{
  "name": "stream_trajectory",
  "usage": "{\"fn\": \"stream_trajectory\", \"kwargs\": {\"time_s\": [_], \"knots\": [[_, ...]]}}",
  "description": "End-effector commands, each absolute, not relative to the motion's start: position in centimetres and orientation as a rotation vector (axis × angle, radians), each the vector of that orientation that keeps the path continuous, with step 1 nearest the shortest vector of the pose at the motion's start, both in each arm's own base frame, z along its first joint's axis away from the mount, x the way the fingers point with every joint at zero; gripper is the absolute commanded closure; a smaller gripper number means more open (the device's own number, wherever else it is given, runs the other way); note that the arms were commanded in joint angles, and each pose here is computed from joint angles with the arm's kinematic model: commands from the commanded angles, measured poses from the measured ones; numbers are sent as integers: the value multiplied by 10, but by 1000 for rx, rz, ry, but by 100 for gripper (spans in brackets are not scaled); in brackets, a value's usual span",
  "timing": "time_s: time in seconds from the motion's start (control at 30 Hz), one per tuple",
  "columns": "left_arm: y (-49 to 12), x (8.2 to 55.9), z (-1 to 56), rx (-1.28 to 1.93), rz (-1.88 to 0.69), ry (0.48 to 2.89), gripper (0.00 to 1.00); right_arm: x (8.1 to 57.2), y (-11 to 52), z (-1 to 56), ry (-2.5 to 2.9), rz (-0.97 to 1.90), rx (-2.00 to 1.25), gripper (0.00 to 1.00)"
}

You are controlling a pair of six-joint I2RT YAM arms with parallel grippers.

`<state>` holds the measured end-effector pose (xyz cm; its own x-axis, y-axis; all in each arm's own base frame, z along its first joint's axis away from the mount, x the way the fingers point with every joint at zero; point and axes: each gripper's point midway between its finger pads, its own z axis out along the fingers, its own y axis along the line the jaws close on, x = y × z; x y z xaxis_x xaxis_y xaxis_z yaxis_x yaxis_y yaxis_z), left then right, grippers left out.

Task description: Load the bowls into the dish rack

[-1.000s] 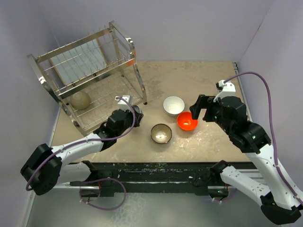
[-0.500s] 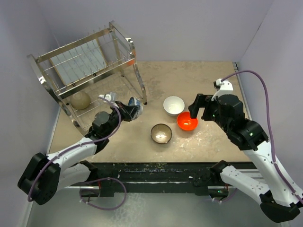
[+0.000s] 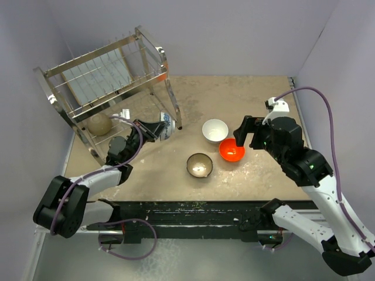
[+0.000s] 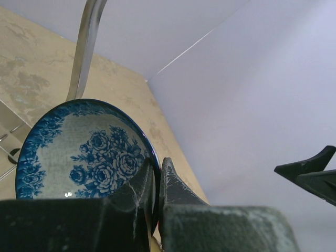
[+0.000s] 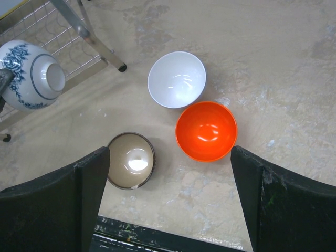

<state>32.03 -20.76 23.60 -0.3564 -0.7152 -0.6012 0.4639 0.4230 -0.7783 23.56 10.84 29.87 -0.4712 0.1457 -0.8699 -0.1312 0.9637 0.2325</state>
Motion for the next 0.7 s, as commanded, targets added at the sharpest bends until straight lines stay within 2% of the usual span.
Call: {"fn": "stream_trajectory", "kwargs": {"time_s": [0.0,0.67], "knots": [[-200,315,292,-193,-1381,1256,100,236,105,323,1965,340,30,2],[-176,385,293,-304,-1501,1207,100,238,102,331,1962,318,24,2]]}}
